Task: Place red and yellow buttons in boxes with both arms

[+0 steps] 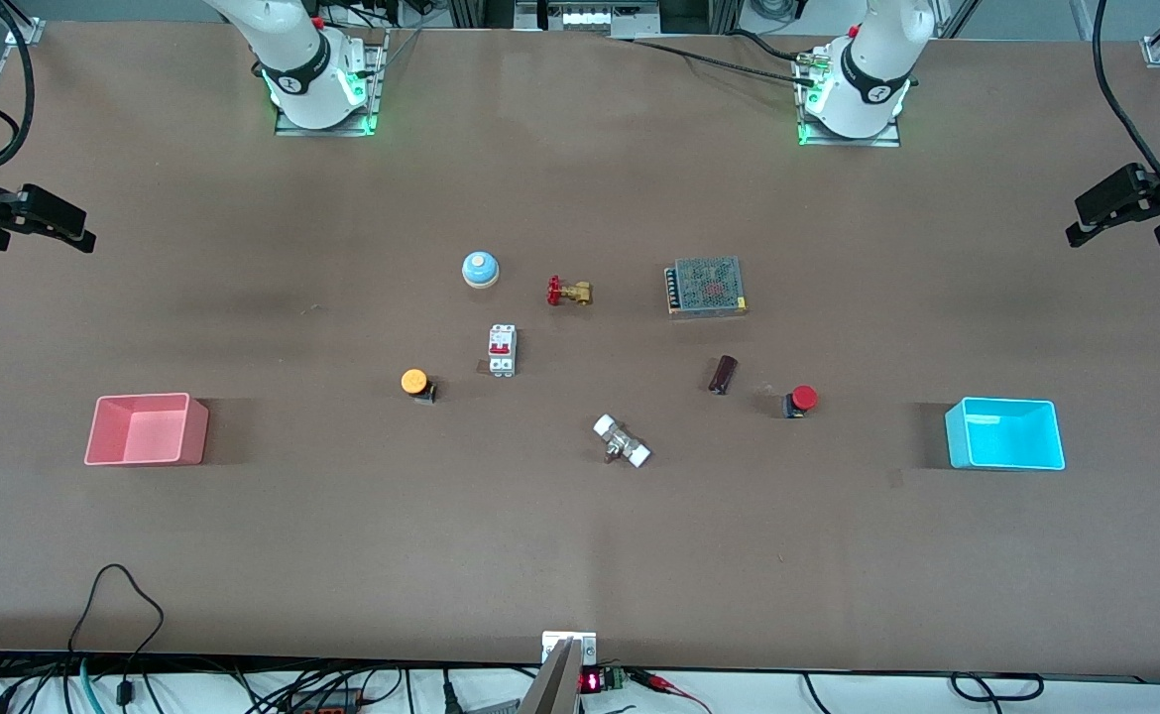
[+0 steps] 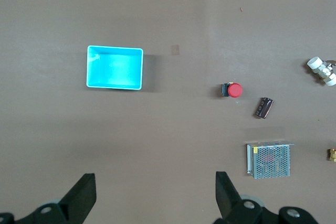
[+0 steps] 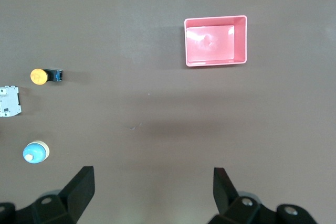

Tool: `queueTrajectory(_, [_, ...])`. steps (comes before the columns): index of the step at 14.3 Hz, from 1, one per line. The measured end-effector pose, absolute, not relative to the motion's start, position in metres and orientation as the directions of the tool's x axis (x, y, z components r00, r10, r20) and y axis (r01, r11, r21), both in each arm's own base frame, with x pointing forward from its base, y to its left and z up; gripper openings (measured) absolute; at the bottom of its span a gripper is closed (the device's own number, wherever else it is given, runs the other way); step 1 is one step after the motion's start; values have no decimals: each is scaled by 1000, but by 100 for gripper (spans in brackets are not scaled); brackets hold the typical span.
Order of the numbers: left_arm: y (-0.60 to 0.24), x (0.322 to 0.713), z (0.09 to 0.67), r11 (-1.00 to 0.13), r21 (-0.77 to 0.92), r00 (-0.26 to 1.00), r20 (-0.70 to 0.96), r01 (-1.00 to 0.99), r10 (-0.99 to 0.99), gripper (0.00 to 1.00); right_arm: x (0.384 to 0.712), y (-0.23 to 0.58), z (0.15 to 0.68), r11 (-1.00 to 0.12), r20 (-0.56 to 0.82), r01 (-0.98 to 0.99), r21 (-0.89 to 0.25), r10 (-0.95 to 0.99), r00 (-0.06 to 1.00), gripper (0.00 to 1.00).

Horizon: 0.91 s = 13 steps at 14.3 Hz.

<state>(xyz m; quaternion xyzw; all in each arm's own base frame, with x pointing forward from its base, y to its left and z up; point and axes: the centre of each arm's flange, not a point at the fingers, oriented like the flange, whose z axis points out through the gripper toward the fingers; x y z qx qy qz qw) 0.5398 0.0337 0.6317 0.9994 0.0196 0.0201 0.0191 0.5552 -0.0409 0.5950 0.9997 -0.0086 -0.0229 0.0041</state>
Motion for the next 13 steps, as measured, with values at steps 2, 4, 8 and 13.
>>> queueTrajectory(2, [34, 540, 632, -999, 39, 999, 39, 37, 38, 100, 553, -41, 595, -1000, -57, -17, 8, -18, 998, 100])
queueTrajectory(4, [34, 540, 632, -999, 39, 999, 38, 35, 37, 100, 553, -41, 595, -1000, -59, -17, 7, -18, 998, 100])
queueTrajectory(8, [34, 539, 631, -999, 39, 999, 35, 27, 29, 100, 554, -37, 585, -1000, -81, -11, 7, -11, 997, 100])
queueTrajectory(13, [33, 539, 631, -999, 39, 999, 34, 24, 26, 100, 573, -28, 550, -1000, -108, 3, 15, 1, 994, 100])
